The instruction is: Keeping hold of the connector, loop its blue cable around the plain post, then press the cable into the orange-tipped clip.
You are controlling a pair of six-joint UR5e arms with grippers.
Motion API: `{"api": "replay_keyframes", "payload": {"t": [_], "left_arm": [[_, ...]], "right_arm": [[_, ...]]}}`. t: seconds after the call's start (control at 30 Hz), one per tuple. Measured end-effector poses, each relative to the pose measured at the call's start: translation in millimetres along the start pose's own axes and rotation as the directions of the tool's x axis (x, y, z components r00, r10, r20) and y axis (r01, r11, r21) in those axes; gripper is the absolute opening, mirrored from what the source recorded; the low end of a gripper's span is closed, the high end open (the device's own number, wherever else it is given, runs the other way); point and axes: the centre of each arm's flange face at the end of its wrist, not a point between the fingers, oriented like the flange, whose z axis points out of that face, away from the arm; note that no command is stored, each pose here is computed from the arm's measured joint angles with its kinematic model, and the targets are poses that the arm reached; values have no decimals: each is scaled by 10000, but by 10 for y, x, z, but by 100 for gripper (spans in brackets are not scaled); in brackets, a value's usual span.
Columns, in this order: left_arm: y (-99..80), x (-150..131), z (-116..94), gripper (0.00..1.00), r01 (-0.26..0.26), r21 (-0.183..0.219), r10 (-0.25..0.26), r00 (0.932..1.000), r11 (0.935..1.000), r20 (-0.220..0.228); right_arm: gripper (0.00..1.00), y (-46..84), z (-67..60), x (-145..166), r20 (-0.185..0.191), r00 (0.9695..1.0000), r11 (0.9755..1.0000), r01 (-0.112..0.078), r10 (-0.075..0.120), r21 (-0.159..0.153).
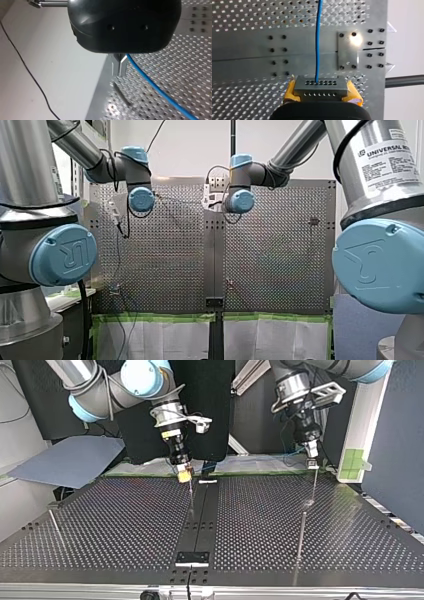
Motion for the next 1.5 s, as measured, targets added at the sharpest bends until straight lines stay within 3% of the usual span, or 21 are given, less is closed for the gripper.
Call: {"api": "replay_keyframes", "payload": {"t": [0.2, 0.47, 0.63, 0.9, 1.13, 1.33, 1.5], "left_arm": [[-111, -136, 128, 0, -49, 147, 49, 10000, 9999, -35], [-230, -96, 330, 0, -312, 239, 323, 9983, 9992, -485], [-311, -291, 421, 0, -231, 211, 239, 9990, 9995, -370], [-420, -581, 566, 0, -243, 149, 247, 9994, 9996, -244], [-526, -750, 748, 0, -387, 224, 396, 9985, 9990, -388], [-582, -740, 929, 0, -631, 188, 643, 9953, 9978, -718], [-596, -772, 1086, 0, -693, 27, 693, 9941, 9976, -831]], "right_arm": [[0, 12, 117, 159, -167, 9999, 9999, -7, 9, 127], [0, 1, 307, 254, -145, 9999, 9994, 6, -1, 347], [0, -12, 408, 331, -213, 9998, 9991, 4, 4, 414], [0, -9, 496, 372, -293, 9996, 9988, 8, 6, 496], [0, 61, 554, 408, -403, 9992, 9990, 15, 3, 453], [0, 83, 636, 456, -542, 9985, 9987, 17, 10, 504], [0, 44, 743, 470, -396, 9992, 9978, 54, -28, 661]]}}
